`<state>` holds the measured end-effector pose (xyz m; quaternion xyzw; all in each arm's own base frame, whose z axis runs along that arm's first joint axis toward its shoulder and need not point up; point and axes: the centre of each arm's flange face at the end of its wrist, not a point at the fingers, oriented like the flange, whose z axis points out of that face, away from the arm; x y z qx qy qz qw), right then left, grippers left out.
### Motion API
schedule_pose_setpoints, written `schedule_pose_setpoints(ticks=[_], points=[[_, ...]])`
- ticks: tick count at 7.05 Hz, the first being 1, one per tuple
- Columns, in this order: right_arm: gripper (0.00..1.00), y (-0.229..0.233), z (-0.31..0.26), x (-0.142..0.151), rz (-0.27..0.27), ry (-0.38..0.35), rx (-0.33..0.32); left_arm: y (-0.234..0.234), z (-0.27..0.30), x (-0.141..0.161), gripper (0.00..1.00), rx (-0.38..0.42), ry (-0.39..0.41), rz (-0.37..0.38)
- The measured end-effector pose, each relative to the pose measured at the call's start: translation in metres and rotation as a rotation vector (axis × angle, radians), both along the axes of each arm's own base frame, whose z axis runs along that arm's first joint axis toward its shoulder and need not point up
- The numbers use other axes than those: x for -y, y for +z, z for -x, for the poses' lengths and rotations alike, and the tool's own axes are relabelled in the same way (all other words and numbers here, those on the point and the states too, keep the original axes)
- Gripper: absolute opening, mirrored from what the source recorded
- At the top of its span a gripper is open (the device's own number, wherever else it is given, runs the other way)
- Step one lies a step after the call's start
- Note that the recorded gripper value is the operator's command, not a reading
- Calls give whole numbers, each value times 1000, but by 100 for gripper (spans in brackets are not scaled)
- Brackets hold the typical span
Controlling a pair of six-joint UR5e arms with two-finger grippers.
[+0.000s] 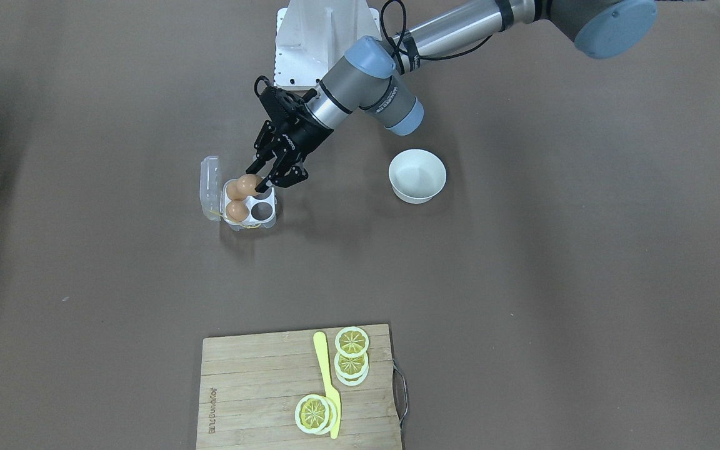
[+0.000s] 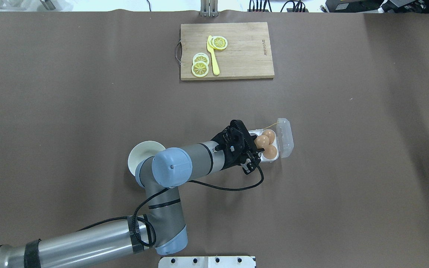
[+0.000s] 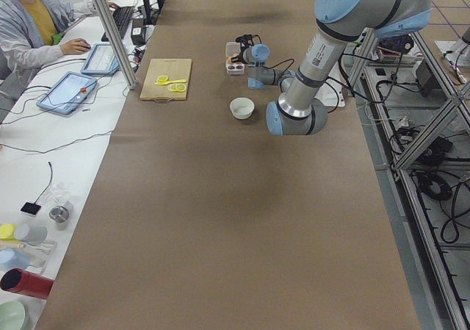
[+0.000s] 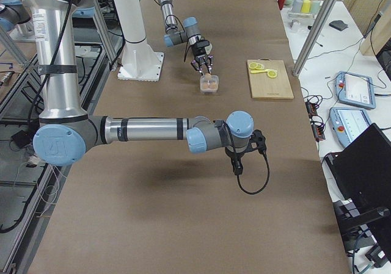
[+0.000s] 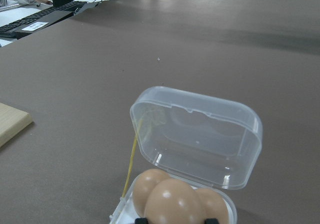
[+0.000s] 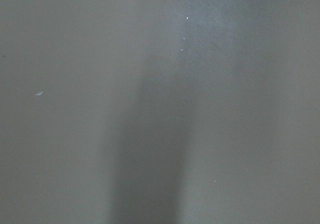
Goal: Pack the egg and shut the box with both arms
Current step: 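Lower the egg into the empty slot and open the left gripper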
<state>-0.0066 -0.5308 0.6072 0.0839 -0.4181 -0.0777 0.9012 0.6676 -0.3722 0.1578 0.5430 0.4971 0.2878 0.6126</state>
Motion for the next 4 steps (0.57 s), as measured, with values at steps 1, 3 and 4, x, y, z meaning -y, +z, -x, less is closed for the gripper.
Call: schedule_pose_setpoints(ticks=[1,3,4], points=[[100,-2,0,0,0,2,1,-1,1,0,99,-5,-1,-1],[100,-4,0,0,1,8,3,-1,2,0,99,-17,-1,-4],[100,-5,0,0,0,8,4,-2,2,0,99,-19,-1,-3]])
